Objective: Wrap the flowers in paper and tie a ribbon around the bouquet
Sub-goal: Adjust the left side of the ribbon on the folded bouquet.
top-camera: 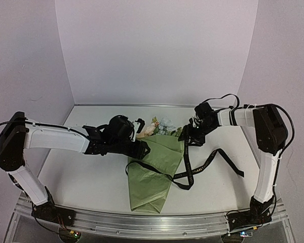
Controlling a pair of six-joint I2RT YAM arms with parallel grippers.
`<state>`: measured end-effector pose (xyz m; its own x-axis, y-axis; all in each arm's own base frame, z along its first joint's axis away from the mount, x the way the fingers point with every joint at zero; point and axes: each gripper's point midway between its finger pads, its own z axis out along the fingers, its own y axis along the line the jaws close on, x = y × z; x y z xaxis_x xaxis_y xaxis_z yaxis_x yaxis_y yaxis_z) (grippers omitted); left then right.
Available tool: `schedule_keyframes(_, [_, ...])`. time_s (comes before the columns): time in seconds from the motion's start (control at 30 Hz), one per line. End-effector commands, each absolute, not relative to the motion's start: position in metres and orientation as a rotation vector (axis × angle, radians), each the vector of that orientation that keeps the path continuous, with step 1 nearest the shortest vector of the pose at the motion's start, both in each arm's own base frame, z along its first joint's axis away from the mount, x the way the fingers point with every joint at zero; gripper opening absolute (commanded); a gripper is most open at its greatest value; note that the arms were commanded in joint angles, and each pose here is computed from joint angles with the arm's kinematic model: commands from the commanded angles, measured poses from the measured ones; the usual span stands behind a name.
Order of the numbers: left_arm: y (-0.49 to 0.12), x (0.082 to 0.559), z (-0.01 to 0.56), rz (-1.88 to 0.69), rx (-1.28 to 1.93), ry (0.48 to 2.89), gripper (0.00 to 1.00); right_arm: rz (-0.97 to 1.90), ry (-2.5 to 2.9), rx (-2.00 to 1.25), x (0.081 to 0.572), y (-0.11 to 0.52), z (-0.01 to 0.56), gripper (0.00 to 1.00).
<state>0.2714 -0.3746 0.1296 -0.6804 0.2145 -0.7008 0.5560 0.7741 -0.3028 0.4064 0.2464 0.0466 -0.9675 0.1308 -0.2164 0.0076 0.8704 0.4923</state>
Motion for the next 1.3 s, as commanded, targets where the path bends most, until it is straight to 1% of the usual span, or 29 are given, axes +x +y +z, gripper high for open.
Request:
schedule_keyframes(0.0, [-0.374, 0.272, 0.146, -0.703, 0.545, 2.279, 0.61, 0.872, 2.659, 0.223, 0.439, 0.252, 0.060, 0.61])
schedule_keyframes(0.13, [-0.378, 0.273, 0.142, -0.708, 0.552, 2.292, 0.61, 0.885, 2.656, 0.264, 0.435, 0.248, 0.060, 0.49])
schedule_keyframes(0.2, [-0.381, 0.274, 0.141, -0.712, 0.554, 2.297, 0.61, 0.885, 2.656, 0.274, 0.431, 0.246, 0.059, 0.48])
schedule_keyframes(0.33, [-0.385, 0.275, 0.137, -0.716, 0.559, 2.309, 0.61, 0.905, 2.643, 0.266, 0.423, 0.244, 0.066, 0.56])
schedule_keyframes(0.5, [-0.388, 0.276, 0.133, -0.723, 0.560, 2.318, 0.60, 0.909, 2.622, 0.260, 0.415, 0.240, 0.073, 0.72])
schedule_keyframes(0.63, [-0.390, 0.276, 0.131, -0.724, 0.560, 2.324, 0.60, 0.926, 2.602, 0.265, 0.413, 0.240, 0.078, 0.76])
schedule_keyframes(0.8, [-0.390, 0.277, 0.129, -0.722, 0.559, 2.328, 0.60, 0.970, 2.585, 0.284, 0.413, 0.243, 0.080, 0.76])
schedule_keyframes(0.9, [-0.390, 0.276, 0.129, -0.723, 0.556, 2.331, 0.60, 0.978, 2.589, 0.282, 0.412, 0.244, 0.077, 0.72])
schedule_keyframes(1.1, [-0.388, 0.275, 0.126, -0.719, 0.553, 2.340, 0.60, 0.985, 2.597, 0.293, 0.411, 0.245, 0.068, 0.52])
schedule_keyframes(1.27, [-0.387, 0.274, 0.124, -0.718, 0.552, 2.342, 0.60, 0.982, 2.592, 0.298, 0.410, 0.244, 0.068, 0.41])
